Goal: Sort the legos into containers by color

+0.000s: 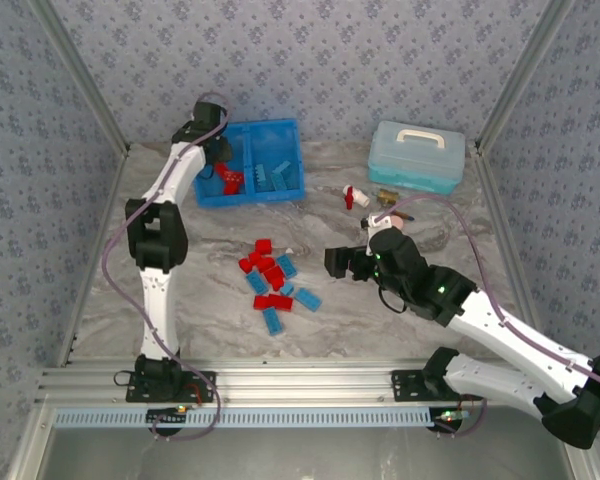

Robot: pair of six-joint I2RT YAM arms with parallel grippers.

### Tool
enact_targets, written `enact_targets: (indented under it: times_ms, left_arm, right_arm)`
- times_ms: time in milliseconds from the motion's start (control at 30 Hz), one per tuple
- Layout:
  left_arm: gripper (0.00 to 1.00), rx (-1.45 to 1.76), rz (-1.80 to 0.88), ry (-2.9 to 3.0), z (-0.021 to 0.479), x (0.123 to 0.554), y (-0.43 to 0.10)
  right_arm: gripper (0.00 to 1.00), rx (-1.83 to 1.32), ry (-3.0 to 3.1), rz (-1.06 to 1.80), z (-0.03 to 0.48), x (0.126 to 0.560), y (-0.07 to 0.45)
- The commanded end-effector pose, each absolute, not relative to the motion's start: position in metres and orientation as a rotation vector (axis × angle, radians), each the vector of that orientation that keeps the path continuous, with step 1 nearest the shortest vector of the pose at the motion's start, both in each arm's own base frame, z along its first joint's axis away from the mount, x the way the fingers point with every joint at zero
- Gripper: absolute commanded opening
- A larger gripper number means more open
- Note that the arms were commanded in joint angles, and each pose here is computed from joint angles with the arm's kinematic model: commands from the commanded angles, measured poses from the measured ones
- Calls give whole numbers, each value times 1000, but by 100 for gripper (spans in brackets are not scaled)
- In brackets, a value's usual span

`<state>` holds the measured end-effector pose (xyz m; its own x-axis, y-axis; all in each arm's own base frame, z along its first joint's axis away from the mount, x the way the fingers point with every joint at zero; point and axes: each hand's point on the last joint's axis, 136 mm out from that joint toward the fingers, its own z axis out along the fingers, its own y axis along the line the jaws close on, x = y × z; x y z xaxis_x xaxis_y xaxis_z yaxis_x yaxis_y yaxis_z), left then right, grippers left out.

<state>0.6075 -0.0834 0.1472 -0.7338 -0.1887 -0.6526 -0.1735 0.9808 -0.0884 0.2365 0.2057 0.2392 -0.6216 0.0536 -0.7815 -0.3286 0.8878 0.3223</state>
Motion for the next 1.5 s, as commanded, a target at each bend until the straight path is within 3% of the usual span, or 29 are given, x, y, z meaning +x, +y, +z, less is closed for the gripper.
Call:
enact_targets:
  times_ms: [0,200,400,533,767,967,1133,1267,1467]
  left_arm:
    - [36,-231,-52,2344,170,626,-89]
    - [50,-243,-112,2320,176,637,-98]
    - [56,-251,-211,2289,221,611,-110]
    - [57,-287,-335,2216,263,567,-118]
    - [61,-158,-527,2155,284,431,-147]
    - [79,0,-511,2215,261,330,-150]
    - [89,-12,-420,2299,228,279,-122]
    - [94,-58,-443,2331,205,252,-112]
    - [97,-113,-455,2315,196,247,-107]
  right_arm:
    - [100,-174,2199,534,236,235,202]
    - [100,-177,2188,536,246,236,201]
    - [100,-185,2185,540,244,240,207]
    - [100,-214,2213,520,232,246,215]
    - [98,-513,2329,526,187,248,264]
    - [86,-678,2459,471,135,267,307]
    - [73,-692,2491,447,109,296,338]
    - [56,-678,2531,424,85,313,345]
    - [53,-712,2623,384,52,315,354]
